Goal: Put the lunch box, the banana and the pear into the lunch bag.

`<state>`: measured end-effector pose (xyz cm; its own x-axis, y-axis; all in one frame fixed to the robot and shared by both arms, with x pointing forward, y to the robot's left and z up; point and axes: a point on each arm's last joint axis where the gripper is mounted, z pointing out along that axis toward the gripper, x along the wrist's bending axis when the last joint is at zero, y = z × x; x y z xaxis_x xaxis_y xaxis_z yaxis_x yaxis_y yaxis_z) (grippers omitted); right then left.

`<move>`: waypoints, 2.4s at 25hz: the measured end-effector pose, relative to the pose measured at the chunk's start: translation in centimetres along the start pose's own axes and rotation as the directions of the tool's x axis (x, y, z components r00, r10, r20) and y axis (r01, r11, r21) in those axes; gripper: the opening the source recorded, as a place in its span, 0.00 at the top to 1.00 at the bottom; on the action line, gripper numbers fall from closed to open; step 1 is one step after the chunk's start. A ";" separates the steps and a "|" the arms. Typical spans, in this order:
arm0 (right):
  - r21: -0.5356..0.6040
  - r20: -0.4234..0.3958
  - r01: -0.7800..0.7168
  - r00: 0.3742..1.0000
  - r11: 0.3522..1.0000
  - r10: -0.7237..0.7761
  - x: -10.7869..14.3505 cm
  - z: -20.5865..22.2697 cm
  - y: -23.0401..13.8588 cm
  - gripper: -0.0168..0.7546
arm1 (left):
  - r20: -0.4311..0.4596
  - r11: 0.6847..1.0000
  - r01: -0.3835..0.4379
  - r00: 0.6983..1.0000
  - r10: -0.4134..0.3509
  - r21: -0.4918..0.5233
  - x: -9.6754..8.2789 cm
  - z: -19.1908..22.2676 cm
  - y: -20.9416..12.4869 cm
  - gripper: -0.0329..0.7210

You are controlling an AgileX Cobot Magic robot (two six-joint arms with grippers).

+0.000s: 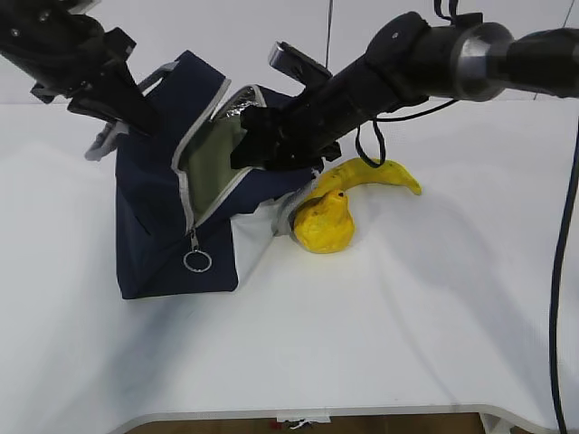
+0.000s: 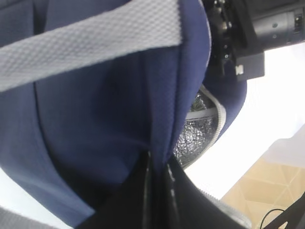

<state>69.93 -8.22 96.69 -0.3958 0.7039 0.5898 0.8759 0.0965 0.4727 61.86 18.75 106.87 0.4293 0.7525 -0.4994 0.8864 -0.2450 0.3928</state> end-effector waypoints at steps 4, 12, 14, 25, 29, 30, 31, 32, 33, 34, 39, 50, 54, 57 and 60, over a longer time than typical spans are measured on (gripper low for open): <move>0.004 0.008 -0.003 1.000 1.000 0.003 -0.4 0.4 -0.1 0.48 | 0.002 1.000 0.005 1.000 -0.005 0.010 0.2 0.3 0.0 0.96; 0.016 0.012 -0.026 1.000 1.000 0.025 -0.9 1.2 -0.4 0.48 | -0.013 1.000 -0.001 1.000 0.001 0.018 0.4 0.4 -0.1 0.96; 0.019 0.012 -0.029 1.000 0.999 0.029 -0.9 1.3 -0.4 0.48 | -0.014 1.000 -0.002 1.000 0.002 0.019 0.4 0.4 -0.1 0.96; 0.076 -0.008 0.033 0.999 0.997 -0.032 0.2 0.3 0.4 0.27 | -0.016 1.000 -0.003 1.000 0.003 0.024 0.4 0.4 -0.1 0.96; 0.139 0.055 0.078 0.995 0.987 -0.086 0.7 -0.7 1.0 0.26 | -0.012 0.999 -0.003 1.000 0.003 0.032 0.4 0.3 -0.2 0.97; 0.152 0.073 0.081 0.993 0.985 -0.093 0.8 -1.0 1.3 0.26 | -0.012 0.999 -0.003 1.000 0.003 0.032 0.4 0.3 -0.2 0.97; 0.171 0.097 0.082 0.990 0.982 -0.099 0.8 -1.3 1.4 0.26 | -0.011 0.999 -0.003 1.000 0.003 0.034 0.4 0.3 -0.2 0.96; 0.179 0.118 0.091 0.986 0.980 -0.113 1.0 -1.8 1.7 0.26 | -0.011 0.999 -0.003 1.000 0.003 0.034 0.4 0.3 -0.2 0.97; 0.186 0.137 0.095 0.983 0.978 -0.122 1.2 -2.2 1.9 0.26 | -0.011 0.999 -0.003 1.000 0.003 0.034 0.4 0.3 -0.2 0.97; 0.189 0.148 0.101 0.980 0.977 -0.130 1.5 -2.7 2.3 0.26 | -0.013 0.999 -0.004 1.000 0.004 0.035 0.4 0.3 -0.2 0.97; 0.170 0.208 0.133 0.964 0.976 -0.167 2.9 -5.0 3.8 0.26 | -0.017 0.999 -0.006 1.000 0.007 0.040 0.4 0.3 -0.3 0.97; 0.007 0.434 -0.042 0.900 0.999 0.035 2.7 -7.8 5.7 0.25 | -0.051 0.998 -0.022 0.998 0.025 0.067 0.7 0.3 -0.5 0.97; -0.028 0.434 -0.119 0.893 0.993 0.119 2.7 -7.8 5.7 0.25 | -0.076 0.996 -0.032 0.996 0.038 0.080 1.0 0.3 -0.6 0.97; -0.052 0.432 -0.167 0.885 0.985 0.173 2.7 -7.8 5.7 0.25 | -0.093 0.995 -0.038 0.995 0.047 0.089 1.1 0.3 -0.7 0.97; -0.072 0.414 -0.194 0.886 0.978 0.207 3.0 -8.1 5.8 0.25 | -0.108 0.994 -0.044 0.993 0.055 0.097 1.3 0.2 -0.7 0.97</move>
<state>71.58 -11.23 106.56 -0.0555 0.9355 0.3490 0.9141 -0.0930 0.3947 61.80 19.76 105.74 0.4559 0.7996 -0.3909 0.8791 -0.3359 0.3380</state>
